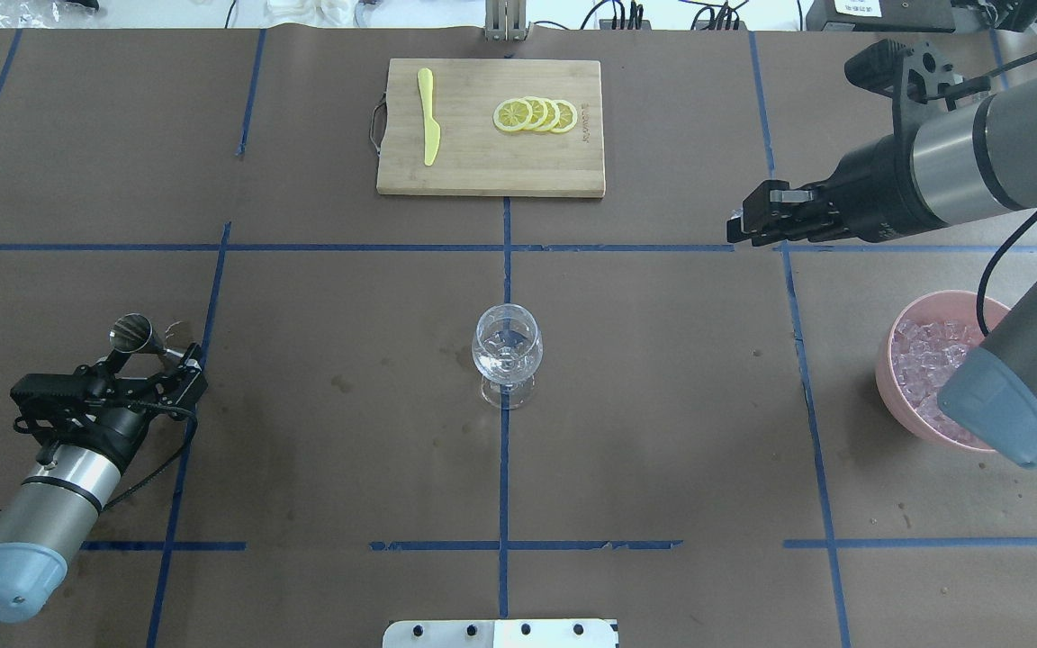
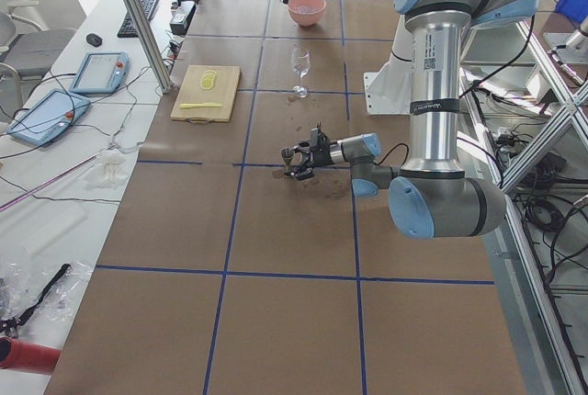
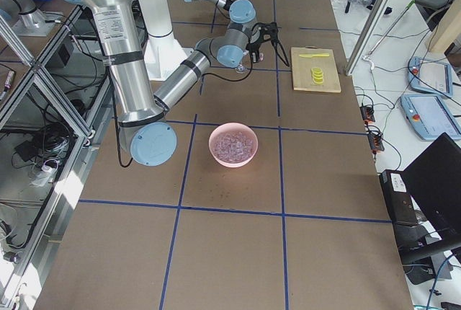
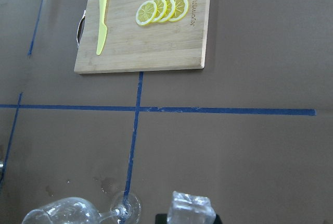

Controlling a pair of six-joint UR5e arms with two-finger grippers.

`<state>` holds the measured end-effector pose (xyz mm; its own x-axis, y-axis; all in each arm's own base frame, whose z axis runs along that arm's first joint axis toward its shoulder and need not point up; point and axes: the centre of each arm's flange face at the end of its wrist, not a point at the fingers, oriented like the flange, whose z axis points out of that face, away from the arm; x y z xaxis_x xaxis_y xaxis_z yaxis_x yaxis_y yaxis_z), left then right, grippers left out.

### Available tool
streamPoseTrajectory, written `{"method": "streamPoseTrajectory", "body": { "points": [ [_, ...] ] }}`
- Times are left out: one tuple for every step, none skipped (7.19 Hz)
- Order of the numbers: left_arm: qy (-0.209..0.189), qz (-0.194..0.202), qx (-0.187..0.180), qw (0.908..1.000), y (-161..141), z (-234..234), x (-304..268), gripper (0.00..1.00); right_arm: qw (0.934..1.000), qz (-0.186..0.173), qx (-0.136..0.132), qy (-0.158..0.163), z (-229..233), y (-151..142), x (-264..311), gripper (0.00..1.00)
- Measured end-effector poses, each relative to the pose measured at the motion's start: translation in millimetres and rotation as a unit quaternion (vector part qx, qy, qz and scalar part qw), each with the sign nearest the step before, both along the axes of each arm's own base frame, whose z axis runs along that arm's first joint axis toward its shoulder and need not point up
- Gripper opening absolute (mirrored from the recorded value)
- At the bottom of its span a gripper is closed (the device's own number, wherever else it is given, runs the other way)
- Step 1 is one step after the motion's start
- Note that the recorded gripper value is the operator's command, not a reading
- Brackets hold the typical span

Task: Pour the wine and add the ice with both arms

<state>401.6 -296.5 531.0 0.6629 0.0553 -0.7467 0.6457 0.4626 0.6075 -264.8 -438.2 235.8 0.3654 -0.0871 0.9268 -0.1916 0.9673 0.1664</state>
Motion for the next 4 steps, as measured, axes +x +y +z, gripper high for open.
{"method": "streamPoseTrajectory", "body": {
  "points": [
    [-0.002,0.028,-0.014,0.9995,4.3,-5.5,-5.7,1.00,1.0000,-0.001,-0.002,-0.001,-14.9,-2.9,-4.7,0.00],
    [-0.007,0.057,-0.028,0.9980,10.7,-17.4,-17.2,1.00,1.0000,-0.003,-0.005,0.000,-32.9,-5.8,-10.1,0.00],
    [-0.013,0.081,-0.042,0.9957,16.6,-29.1,-27.7,1.00,1.0000,-0.006,-0.008,0.002,-48.3,-6.6,-16.4,0.00],
    [-0.022,0.106,-0.058,0.9925,22.0,-36.5,-33.8,1.00,0.9998,-0.011,-0.014,-0.001,-62.9,-3.0,-27.1,0.00]
  ]
}}
